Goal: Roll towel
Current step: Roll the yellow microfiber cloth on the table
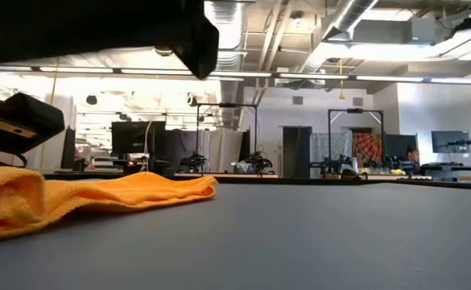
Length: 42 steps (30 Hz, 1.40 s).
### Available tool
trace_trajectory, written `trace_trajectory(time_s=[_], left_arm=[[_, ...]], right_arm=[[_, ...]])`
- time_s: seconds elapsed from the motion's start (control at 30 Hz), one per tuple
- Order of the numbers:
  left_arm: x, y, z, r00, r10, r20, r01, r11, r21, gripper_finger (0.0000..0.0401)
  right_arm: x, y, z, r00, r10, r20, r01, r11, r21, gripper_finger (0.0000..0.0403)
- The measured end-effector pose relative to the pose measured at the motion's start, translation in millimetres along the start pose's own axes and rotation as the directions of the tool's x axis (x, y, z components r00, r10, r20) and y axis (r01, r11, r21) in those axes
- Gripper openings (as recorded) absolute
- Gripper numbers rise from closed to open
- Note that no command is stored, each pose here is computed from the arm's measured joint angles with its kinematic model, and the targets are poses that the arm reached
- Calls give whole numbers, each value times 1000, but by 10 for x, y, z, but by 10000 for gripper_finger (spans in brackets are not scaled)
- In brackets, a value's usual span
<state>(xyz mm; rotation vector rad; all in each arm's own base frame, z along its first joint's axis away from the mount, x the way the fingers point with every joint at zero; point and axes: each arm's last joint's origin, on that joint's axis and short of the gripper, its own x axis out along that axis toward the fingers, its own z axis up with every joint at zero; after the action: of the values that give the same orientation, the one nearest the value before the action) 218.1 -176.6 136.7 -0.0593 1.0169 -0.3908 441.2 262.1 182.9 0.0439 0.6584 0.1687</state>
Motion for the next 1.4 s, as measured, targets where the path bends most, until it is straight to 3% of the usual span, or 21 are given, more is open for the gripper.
trace_trajectory(time_s=[0.13, 0.4, 0.53, 0.87, 1.3, 1.4], left_arm=[[2, 35, 26, 1000, -7, 7, 7, 1000, -7, 0], [2, 115, 69, 1000, -3, 16, 3, 1000, -14, 0], [1, 170, 98, 1000, 8, 25, -8, 1000, -21, 0], [-1, 197, 110, 1000, 3, 23, -2, 1000, -27, 0], [-3, 188, 124, 999, -10, 35, 11, 1000, -19, 0], [-3, 186, 123, 999, -18, 32, 19, 1000, -19, 0]], right_arm=[[49, 114, -89, 993, -102, 61, 111, 980, -168, 115], [83, -4, -45, 985, -154, 77, 161, 981, -109, 223], [232, -77, -204, 981, -192, 15, 192, 972, -136, 254], [300, -112, -321, 957, -289, -8, 285, 949, -135, 246], [470, -7, -548, 962, -271, -22, 268, 959, -95, 199], [489, -20, -568, 956, -294, -18, 293, 956, -27, 180]])
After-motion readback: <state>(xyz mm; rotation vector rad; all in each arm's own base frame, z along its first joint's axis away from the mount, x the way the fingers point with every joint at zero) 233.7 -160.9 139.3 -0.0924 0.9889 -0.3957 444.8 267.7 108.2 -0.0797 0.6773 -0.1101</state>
